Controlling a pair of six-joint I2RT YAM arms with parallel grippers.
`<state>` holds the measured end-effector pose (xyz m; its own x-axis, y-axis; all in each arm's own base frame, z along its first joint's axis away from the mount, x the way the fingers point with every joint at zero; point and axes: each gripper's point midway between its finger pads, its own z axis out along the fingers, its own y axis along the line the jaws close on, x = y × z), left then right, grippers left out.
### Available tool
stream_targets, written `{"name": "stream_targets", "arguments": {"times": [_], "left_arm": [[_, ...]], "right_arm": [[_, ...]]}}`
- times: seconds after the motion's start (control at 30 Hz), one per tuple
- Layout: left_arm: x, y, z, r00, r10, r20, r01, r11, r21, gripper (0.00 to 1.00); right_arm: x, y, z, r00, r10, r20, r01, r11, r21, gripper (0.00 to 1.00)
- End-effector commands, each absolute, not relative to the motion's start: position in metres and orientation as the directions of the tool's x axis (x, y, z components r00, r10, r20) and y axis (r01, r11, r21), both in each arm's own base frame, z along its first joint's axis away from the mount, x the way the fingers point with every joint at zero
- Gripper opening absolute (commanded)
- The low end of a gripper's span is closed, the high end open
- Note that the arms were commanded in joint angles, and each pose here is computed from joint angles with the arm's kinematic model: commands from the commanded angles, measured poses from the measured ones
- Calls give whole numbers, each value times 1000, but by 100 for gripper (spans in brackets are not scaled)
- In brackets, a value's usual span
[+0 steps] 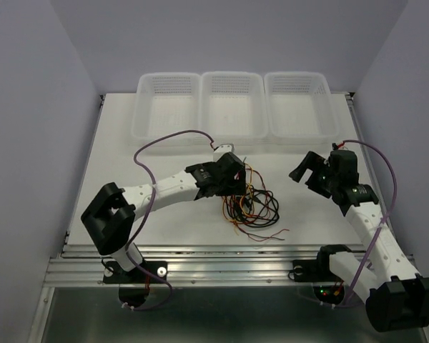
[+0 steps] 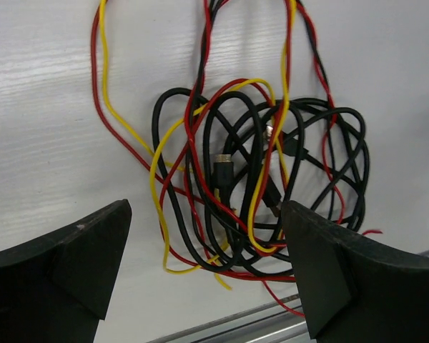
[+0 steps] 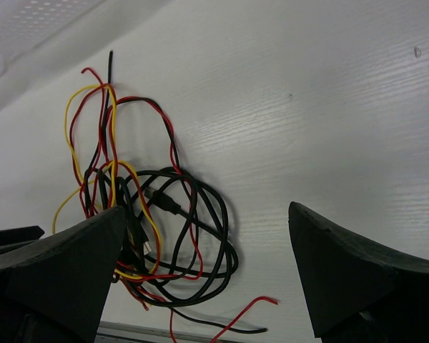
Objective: Untangle the cables
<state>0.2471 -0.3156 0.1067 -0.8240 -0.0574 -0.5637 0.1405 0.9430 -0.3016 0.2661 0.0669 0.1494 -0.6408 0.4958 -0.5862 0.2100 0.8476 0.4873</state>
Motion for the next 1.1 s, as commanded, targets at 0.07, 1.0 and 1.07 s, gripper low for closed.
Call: {"name": "stream_targets", "arguments": {"times": [0.07,1.0,1.07], "left_arm": [[247,-301,94,-830,-66,-554,75,971,-228,98],[283,-309,130,-742,-187,-643,-29,968,-248,0],[279,-310,145,-730,-207,-651,1,953,-304,0]], "right_arm": [[268,72,149,-639,473,-606,155,851,501,100],[255,113,129,-739,349,-576,-6,851,525,100],[250,134,127,-759,285,-585,-69,858,508,100]]}}
